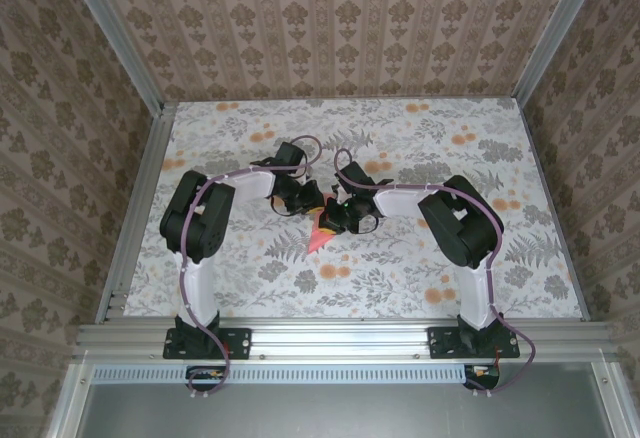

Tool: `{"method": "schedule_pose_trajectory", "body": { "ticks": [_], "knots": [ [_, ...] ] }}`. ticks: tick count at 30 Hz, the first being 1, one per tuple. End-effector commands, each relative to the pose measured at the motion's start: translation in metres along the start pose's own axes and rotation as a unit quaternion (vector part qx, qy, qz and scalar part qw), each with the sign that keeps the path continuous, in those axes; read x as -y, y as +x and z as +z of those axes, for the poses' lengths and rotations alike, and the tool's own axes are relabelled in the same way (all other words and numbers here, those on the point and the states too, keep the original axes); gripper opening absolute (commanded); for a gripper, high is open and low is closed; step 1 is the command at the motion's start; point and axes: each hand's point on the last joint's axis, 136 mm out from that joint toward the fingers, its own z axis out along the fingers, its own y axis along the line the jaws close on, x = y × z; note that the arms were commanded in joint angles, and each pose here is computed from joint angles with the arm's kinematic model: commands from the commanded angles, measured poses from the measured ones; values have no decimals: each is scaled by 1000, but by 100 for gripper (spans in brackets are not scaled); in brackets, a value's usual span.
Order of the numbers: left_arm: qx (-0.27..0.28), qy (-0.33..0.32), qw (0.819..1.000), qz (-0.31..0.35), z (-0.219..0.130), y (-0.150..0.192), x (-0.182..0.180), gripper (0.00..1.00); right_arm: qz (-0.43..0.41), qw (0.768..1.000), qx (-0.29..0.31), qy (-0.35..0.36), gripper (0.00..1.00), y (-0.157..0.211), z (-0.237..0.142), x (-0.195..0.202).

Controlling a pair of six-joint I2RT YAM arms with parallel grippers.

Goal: Fold a paper plane with a square sheet of paper (pick it up from the middle)
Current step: Third fold the triangle at the center of the table.

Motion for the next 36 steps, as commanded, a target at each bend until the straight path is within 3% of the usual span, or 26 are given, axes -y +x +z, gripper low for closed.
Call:
{"method": "schedule_pose_trajectory", "body": {
  "ticks": [1,9,14,25,32,36],
  "knots": [
    [-11,-5,1000,-1,-3,11,-1,14,10,1000,-7,20,6,3,2,13],
    [27,5,1000,-3,-29,-2,11,17,18,999,-7,45,6,6,4,26],
    [66,-1,997,-33,-54,-7,-2,21,22,998,-9,57,9,7,6,33],
    [83,-17,993,-78,-76,11,-43,23,23,997,-8,69,30,9,4,39],
    [78,-9,994,-81,-77,21,-44,23,24,997,-3,67,41,8,4,39],
    [69,-2,995,-73,-74,26,-41,23,25,997,-2,67,42,8,4,40]
  ]
}}
